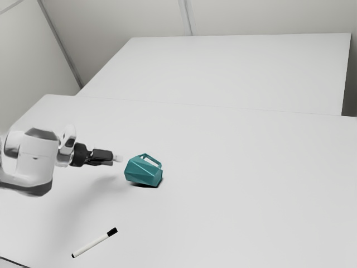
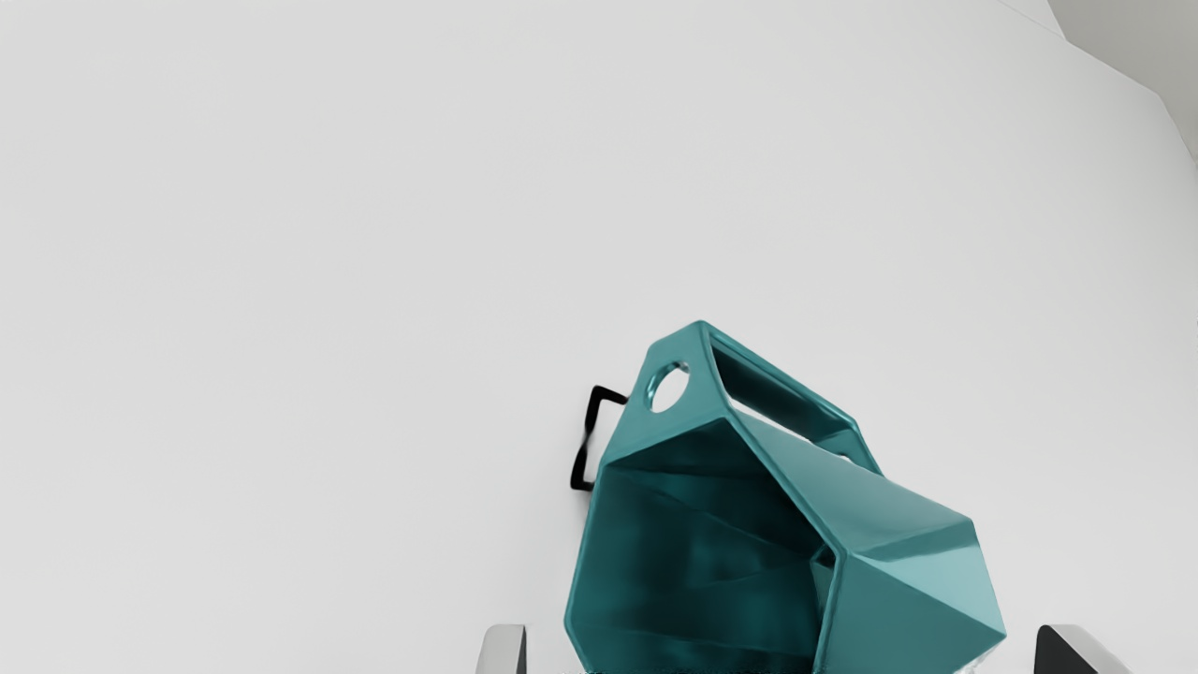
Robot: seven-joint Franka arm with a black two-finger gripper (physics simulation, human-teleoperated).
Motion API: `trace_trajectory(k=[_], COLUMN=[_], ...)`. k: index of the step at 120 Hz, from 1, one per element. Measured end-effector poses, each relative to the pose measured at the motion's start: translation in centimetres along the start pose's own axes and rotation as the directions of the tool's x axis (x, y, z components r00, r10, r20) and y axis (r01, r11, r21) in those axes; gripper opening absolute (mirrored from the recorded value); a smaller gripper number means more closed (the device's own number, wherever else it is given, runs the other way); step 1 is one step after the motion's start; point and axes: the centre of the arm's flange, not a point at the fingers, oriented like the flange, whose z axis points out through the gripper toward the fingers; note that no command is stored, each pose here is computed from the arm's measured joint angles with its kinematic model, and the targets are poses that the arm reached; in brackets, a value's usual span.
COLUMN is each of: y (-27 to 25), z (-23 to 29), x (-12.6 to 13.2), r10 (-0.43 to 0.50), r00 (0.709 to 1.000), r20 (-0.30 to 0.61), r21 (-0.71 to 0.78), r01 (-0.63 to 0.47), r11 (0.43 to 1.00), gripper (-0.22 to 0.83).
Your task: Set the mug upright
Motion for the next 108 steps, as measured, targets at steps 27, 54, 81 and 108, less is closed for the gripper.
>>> trace_trajectory(k=[27,54,81,108], y=[-0.7,-1.1,0.3,0.8], z=[1.4,3.1,6.4,7.4], x=[-1.2,-1.5,-1.8,-2.1], r10=[0.162,0.300,0.410,0.469], r00=[0.987,0.953,0.909,0.876], r20=[-0.019,-0.050,-0.072,-0.112], r21=[-0.051,-0.083,-0.128,-0.126], r01=[-0.163,-0.303,-0.416,-0.480], r11=[0.985,0.949,0.901,0.868], gripper=[0.59,0.59,0.57,0.51])
